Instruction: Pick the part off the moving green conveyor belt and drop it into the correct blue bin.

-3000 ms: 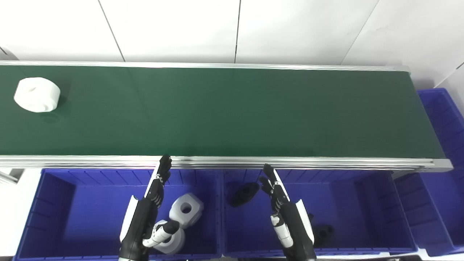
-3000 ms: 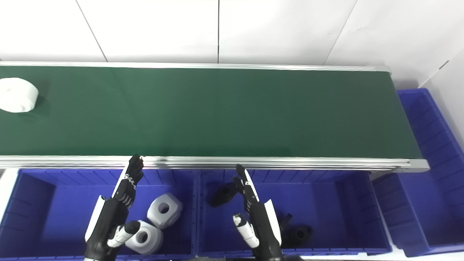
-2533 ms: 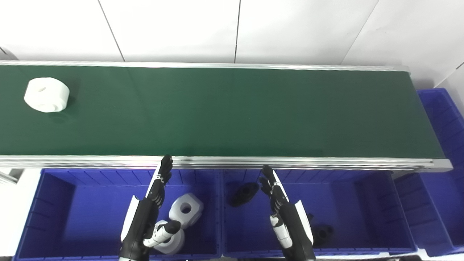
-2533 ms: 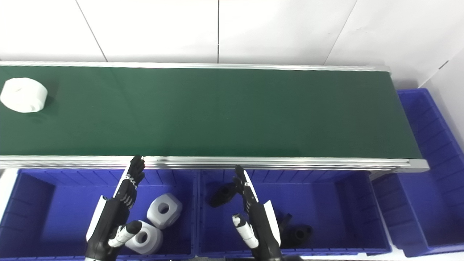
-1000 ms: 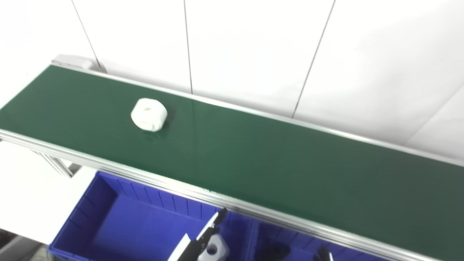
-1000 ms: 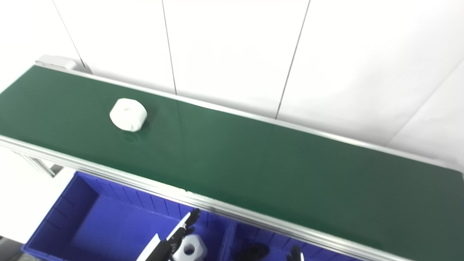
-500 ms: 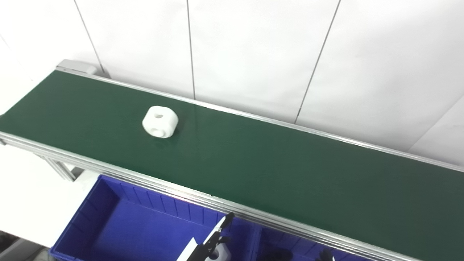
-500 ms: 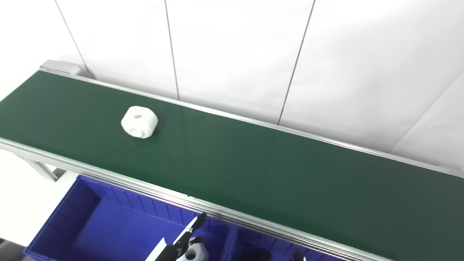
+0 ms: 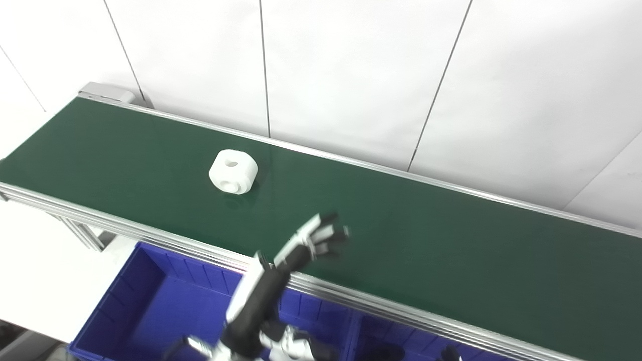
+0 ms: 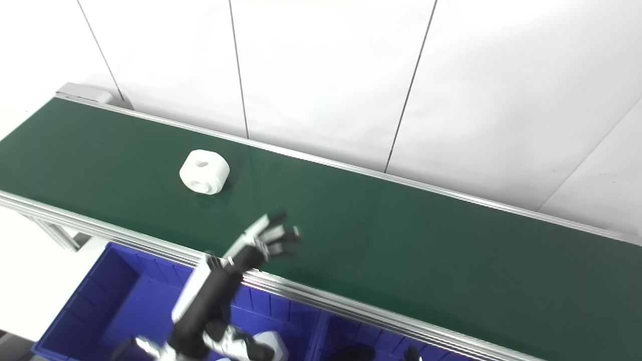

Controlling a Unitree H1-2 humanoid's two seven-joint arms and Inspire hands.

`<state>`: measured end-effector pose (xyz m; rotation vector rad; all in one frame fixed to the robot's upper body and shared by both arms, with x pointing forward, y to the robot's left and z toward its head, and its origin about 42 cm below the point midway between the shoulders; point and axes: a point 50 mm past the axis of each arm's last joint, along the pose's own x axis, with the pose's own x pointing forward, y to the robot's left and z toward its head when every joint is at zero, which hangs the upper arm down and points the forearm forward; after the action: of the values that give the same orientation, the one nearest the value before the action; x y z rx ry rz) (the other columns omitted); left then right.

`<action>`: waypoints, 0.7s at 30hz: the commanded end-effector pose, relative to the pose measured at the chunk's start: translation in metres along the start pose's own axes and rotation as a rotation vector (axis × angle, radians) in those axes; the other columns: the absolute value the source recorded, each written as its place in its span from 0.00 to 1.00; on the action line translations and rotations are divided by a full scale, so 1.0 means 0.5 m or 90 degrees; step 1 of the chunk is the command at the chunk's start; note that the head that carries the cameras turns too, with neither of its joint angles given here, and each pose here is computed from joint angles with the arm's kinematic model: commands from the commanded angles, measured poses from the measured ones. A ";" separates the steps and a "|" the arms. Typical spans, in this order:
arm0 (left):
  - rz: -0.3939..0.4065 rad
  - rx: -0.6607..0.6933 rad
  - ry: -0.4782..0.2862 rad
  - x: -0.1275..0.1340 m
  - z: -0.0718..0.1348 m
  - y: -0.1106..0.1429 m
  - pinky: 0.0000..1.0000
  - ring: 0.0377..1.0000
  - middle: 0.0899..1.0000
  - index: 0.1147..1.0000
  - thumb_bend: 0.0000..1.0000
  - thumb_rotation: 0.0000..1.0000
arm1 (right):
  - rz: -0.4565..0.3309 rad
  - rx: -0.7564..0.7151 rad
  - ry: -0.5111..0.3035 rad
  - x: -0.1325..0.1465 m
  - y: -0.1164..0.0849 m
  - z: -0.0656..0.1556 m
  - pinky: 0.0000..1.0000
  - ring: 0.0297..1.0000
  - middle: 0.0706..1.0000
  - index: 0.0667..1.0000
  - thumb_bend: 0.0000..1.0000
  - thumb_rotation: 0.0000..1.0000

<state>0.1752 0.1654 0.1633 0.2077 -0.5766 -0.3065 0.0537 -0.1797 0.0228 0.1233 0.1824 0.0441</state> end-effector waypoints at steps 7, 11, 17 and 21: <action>-0.090 0.380 -0.056 0.155 -0.025 0.126 0.79 0.86 0.85 0.83 1.00 0.48 | 0.009 0.008 -0.008 0.008 0.000 -0.002 1.00 1.00 1.00 1.00 0.92 1.00; -0.147 0.521 -0.041 0.210 -0.055 0.172 0.83 0.86 0.89 0.89 1.00 0.39 | 0.009 0.009 -0.004 0.009 0.000 -0.005 1.00 1.00 1.00 1.00 0.93 1.00; -0.234 0.651 0.006 0.281 -0.104 0.233 0.85 0.88 0.90 0.91 1.00 0.27 | 0.010 0.009 0.000 0.011 -0.001 -0.005 1.00 1.00 1.00 1.00 0.95 1.00; -0.287 0.716 0.067 0.325 -0.149 0.272 0.88 0.89 0.90 0.91 1.00 0.26 | 0.011 0.007 0.002 0.011 -0.001 -0.004 1.00 1.00 1.00 1.00 0.95 1.00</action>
<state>0.3642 0.2410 0.2000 1.4021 -0.4982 -0.4224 0.0574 -0.1813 0.0151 0.1266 0.2022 0.0525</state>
